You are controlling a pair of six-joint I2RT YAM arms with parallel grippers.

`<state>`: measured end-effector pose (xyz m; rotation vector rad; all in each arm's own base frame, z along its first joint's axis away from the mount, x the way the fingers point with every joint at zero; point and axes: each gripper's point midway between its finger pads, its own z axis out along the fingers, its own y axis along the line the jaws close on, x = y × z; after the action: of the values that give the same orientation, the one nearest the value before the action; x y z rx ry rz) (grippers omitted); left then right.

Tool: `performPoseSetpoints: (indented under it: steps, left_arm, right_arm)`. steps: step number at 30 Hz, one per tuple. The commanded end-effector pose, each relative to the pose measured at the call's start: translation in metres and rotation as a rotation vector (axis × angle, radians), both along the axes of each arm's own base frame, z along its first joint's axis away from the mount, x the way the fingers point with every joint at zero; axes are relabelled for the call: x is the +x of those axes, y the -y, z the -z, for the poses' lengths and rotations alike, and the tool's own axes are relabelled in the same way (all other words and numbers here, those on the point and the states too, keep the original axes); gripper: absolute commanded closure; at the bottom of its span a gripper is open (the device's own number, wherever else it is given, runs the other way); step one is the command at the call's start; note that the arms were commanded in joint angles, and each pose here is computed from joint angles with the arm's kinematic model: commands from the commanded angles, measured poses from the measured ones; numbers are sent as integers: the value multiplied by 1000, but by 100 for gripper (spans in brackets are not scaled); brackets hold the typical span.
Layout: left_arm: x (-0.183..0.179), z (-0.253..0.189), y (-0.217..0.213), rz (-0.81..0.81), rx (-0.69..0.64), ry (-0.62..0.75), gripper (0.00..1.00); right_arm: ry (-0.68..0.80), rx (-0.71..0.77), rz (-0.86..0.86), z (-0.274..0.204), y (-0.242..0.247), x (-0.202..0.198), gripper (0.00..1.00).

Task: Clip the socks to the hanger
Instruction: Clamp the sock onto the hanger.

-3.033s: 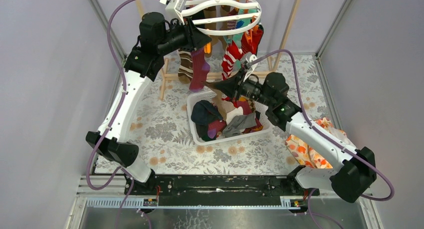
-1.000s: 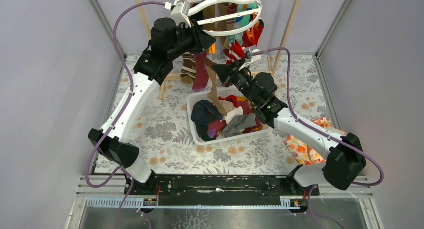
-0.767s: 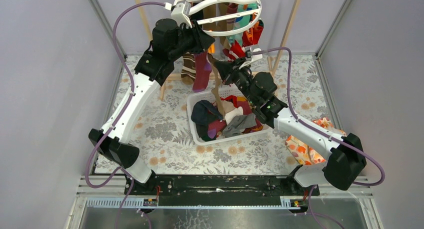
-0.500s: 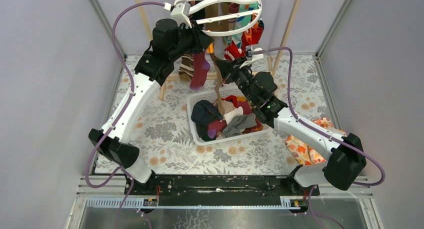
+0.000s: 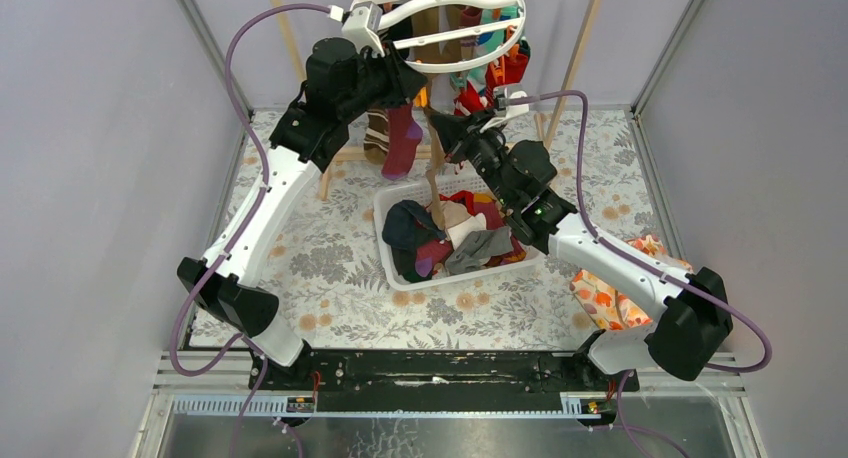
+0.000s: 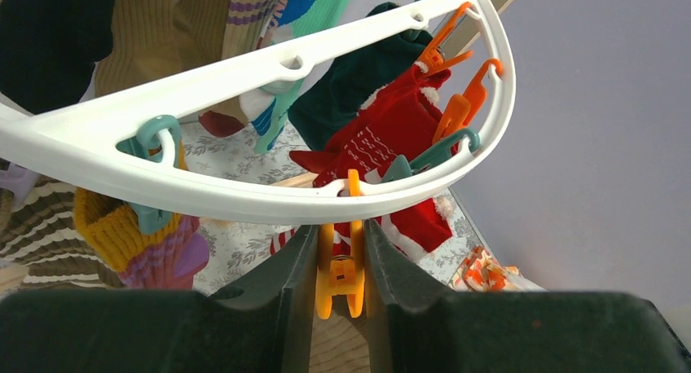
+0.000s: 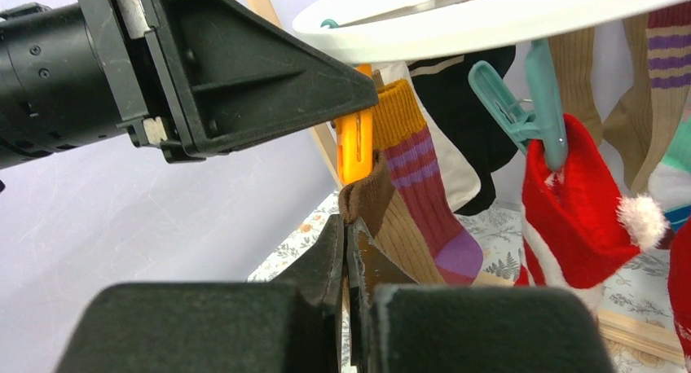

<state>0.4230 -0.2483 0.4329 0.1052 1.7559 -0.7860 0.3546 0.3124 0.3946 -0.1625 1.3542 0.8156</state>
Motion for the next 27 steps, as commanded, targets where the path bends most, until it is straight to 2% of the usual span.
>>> performPoseSetpoints:
  steps: [1, 11, 20, 27]
  left_arm:
    - [-6, -15, 1, -2, 6, 43, 100]
    - [-6, -18, 3, -17, 23, 63, 100]
    - [-6, -20, -1, -50, 36, 77, 100]
    - [-6, -20, 1, -60, 53, 86, 100]
  right_arm:
    - [84, 63, -7, -44, 1, -9, 100]
    - [86, 55, -12, -47, -1, -9, 100]
    - [38, 6, 50, -12, 14, -9, 100]
    - [45, 6, 60, -17, 14, -6, 100]
